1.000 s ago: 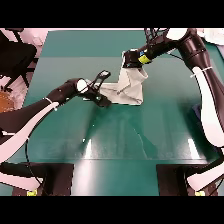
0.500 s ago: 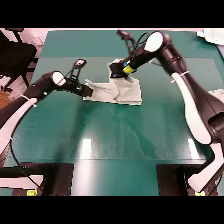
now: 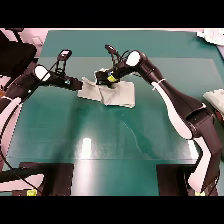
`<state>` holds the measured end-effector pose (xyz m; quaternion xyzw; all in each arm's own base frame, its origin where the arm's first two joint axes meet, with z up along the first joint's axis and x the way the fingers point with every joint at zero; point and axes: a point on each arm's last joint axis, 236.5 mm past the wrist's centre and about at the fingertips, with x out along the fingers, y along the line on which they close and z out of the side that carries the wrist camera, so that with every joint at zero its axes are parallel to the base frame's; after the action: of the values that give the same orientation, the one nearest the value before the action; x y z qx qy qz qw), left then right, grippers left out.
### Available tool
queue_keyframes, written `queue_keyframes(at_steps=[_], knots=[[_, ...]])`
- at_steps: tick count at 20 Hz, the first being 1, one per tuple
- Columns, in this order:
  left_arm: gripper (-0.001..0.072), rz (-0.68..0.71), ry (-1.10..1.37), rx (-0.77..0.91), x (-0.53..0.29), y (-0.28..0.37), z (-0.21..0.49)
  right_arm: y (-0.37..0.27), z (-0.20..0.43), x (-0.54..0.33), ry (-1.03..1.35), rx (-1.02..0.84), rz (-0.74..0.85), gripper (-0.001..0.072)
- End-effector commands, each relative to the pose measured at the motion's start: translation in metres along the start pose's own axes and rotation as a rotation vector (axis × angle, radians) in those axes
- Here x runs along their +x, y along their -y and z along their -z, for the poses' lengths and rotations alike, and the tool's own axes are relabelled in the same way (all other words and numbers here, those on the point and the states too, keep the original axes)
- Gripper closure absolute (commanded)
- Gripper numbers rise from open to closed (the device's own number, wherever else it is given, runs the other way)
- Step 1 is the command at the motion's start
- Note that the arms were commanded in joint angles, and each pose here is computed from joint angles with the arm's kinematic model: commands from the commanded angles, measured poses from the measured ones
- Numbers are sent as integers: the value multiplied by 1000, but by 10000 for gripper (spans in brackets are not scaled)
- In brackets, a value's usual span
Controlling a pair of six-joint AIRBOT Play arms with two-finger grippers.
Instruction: Fold the shirts.
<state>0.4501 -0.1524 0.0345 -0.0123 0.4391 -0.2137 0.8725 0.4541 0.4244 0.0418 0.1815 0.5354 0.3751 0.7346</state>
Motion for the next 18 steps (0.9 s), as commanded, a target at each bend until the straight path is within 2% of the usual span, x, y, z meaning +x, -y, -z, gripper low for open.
queue_keyframes(at_steps=[1, 4, 5, 6, 7, 9, 10, 11, 12, 13, 15, 18], knots=[[683, 4, -17, 3, -2, 1, 4, -1, -29, 12, 116, 88, -85, 693], [683, 8, -28, 3, -2, 1, 7, -1, -44, 11, 178, 95, -92, 689], [684, 8, -28, 2, -2, 1, 6, -6, -49, 10, 197, 112, -113, 663], [683, 8, -28, 2, -2, 2, 7, -11, -55, 7, 221, 129, -141, 506], [683, 9, -30, 2, -2, 2, 7, -19, -61, 5, 245, 123, -174, 444], [684, 7, -25, 1, -2, 1, 6, -38, -69, -2, 283, 97, -259, 442], [684, 3, -14, 1, -2, 0, 3, -45, -74, -5, 303, 109, -291, 416], [684, -2, -1, 2, -3, -1, 0, -47, -78, -8, 317, 122, -307, 310], [684, -8, 17, 3, -7, -2, -4, -47, -80, -10, 322, 128, -312, 251], [684, -21, 42, 6, -14, -6, -11, -44, -81, -14, 320, 120, -314, 249], [683, -49, 92, -6, -35, -19, -23, -31, -84, -29, 306, 108, -305, 49], [683, -104, 129, -22, -70, -50, -28, 11, -88, -72, 295, 159, -174, 50]])
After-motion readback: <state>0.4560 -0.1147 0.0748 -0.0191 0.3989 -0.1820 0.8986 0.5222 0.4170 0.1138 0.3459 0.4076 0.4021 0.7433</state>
